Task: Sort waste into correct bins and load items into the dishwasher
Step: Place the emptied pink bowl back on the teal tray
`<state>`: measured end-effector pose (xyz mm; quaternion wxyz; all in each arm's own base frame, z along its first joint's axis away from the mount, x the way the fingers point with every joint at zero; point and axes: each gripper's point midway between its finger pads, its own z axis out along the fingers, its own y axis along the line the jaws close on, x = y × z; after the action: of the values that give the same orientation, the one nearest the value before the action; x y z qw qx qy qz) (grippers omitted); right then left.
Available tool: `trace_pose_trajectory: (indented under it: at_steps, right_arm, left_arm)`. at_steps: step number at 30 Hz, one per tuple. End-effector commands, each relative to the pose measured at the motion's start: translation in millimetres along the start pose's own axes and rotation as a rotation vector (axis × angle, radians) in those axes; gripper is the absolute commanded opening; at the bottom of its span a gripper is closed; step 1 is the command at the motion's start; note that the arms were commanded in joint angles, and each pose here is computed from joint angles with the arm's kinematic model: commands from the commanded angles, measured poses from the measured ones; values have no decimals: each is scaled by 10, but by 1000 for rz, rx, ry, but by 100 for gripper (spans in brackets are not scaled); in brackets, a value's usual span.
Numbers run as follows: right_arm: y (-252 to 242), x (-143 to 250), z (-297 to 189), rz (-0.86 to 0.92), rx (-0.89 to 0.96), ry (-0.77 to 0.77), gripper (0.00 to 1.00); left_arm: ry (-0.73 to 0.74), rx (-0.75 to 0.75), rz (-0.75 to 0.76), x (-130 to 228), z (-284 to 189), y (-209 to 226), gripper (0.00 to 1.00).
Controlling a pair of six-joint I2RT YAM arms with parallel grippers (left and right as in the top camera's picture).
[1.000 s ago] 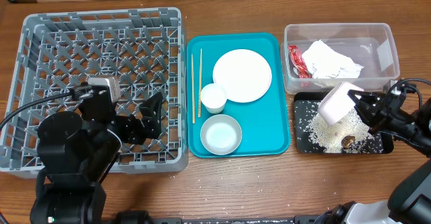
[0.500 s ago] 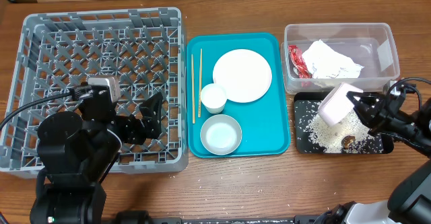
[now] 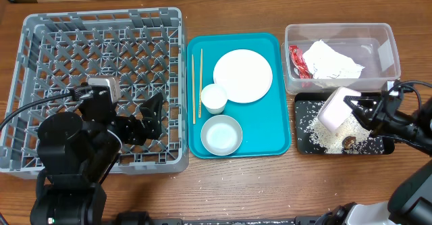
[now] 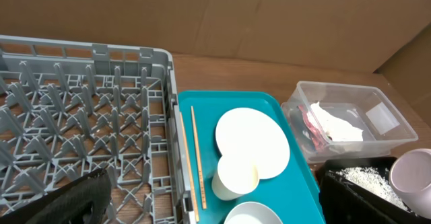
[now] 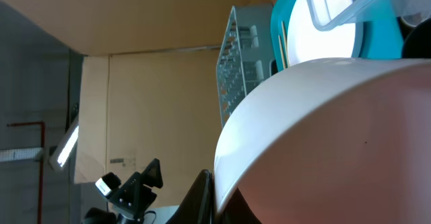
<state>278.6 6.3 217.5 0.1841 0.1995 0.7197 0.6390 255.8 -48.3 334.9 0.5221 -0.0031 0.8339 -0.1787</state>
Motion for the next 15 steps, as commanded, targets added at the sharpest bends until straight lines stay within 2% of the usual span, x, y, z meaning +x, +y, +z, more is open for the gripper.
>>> trace_pose_trajectory:
  at_steps: [1,7,10,13,15]
  right_arm:
    - [95,144,162,-139,25,92,4]
    - [153,417,536,-242,30,278,4]
    - [115,625,834,-286,95,438,4]
    - [-86,719,1054,-297,267,541,4]
    - [-438,693,1182,-306,564,561,4]
  left_arm:
    - [-22,9,-10,-80,-50,-28,100]
    - [-22,9,-10,-80,-50,-29,100]
    - [-22,9,-10,-80,-50,-29,100]
    - [-22,9,-10,-80,-50,-29,100]
    - [-22,9,-10,-80,-50,-29,100]
